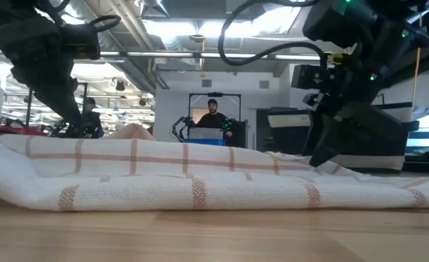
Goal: Fold towel
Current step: Fold the white with red-stripe towel
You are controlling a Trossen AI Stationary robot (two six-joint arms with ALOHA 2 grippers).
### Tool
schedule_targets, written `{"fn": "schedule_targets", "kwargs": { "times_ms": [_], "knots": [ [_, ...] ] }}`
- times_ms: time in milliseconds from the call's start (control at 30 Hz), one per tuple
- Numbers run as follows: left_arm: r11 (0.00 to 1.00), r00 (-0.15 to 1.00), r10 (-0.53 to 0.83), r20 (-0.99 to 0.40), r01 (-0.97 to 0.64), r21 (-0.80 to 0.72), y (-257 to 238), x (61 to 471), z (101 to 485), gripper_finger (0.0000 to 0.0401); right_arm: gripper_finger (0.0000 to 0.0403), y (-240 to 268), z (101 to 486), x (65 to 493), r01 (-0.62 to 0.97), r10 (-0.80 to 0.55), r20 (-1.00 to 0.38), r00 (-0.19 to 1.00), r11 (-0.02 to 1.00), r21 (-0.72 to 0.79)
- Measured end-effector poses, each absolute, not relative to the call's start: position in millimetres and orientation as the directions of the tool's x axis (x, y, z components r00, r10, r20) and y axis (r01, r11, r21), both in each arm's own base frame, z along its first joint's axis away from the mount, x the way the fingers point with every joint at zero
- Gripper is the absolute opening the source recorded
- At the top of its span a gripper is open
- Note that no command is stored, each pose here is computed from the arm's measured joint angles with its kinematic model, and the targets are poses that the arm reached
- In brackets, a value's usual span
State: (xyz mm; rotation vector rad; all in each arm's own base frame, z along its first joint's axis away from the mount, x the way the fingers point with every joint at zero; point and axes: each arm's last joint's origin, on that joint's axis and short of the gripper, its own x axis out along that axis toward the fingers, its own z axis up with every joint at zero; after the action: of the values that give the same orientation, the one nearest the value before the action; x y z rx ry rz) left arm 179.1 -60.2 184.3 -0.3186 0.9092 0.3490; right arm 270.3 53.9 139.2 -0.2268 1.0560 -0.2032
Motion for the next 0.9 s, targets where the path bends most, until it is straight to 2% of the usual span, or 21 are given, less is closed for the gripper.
{"fn": "schedule_targets", "kwargs": {
  "times_ms": [200,333,500,633,667,800,900],
  "knots": [
    [0.896,0.566,0.182,-0.804,-0.433,-0.102,-60,179,184,0.0131,0.0164,51,140,271,0.085,-0.378,-0.781,0.498,0.917,-0.39],
    [0.895,0.567,0.182,-0.804,-0.434,-0.103,-60,179,184,0.0131,0.0149,53,144,280,0.082,-0.351,-0.743,0.57,0.924,-0.374],
    [0.884,0.572,0.18,-0.8,-0.45,-0.123,-60,179,185,0.0131,0.0099,51,136,282,0.075,-0.349,-0.757,0.553,0.925,-0.372],
    [0.884,0.57,0.181,-0.802,-0.451,-0.121,-59,179,183,0.0131,0.0021,51,133,280,0.077,-0.352,-0.773,0.529,0.926,-0.369],
    [0.884,0.571,0.181,-0.801,-0.451,-0.122,-60,179,183,0.0131,0.0012,52,135,280,0.075,-0.351,-0.772,0.53,0.926,-0.369],
    [0.884,0.569,0.181,-0.802,-0.451,-0.12,-60,179,183,0.0131,0.0012,69,156,275,0.094,-0.357,-0.747,0.561,0.924,-0.371],
    [0.885,0.565,0.183,-0.805,-0.452,-0.116,-59,178,183,0.0131,0.0006,94,175,260,0.047,-0.318,-0.751,0.579,0.932,-0.359]
  ]
}}
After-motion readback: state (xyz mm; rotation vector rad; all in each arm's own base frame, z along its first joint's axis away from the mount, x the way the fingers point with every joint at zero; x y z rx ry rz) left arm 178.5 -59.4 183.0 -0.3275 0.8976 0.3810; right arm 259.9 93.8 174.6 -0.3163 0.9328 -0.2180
